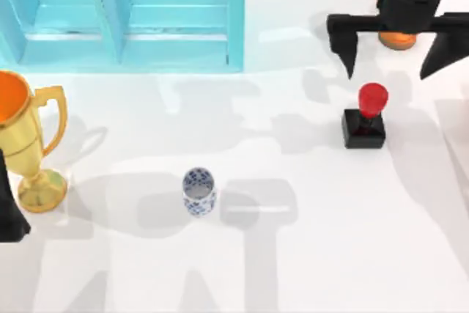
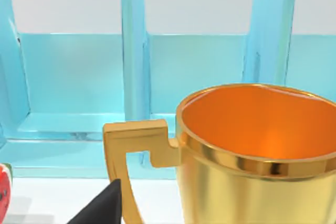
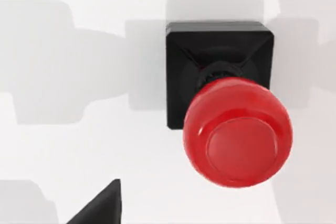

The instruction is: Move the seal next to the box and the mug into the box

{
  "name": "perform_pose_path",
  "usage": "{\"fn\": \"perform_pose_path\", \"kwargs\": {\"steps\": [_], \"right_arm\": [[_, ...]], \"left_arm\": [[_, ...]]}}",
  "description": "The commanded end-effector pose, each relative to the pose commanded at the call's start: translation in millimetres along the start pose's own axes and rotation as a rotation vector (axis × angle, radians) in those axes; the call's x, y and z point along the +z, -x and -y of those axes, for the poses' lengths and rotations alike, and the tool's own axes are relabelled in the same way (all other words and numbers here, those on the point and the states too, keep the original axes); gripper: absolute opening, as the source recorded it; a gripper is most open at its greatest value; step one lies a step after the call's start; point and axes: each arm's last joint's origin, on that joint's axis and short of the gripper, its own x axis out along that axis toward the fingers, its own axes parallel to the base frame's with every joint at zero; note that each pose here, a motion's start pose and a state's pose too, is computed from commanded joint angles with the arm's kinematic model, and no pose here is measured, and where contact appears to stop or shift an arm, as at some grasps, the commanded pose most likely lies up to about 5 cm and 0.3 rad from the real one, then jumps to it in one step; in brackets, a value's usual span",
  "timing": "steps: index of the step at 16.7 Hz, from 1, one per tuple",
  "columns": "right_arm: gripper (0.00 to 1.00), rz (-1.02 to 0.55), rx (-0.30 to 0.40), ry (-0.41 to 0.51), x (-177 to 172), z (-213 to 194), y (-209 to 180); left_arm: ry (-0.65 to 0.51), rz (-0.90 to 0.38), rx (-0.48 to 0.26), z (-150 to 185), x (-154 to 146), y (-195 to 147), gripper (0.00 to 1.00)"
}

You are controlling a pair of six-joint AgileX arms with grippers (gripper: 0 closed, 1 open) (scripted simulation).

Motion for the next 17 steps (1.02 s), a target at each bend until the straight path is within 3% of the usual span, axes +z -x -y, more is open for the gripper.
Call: {"fn": "perform_pose_path", "kwargs": {"steps": [9,17], "right_arm": [[1.00,-0.015,-0.004,0.004,3,-4,-10],[1.00,-0.015,-0.004,0.005,2,-5,-83]], "left_arm": [[0.000,0.000,0.000,0,0,0,1.00],[0.000,0.000,0.000,0,0,0,1.00]]}}
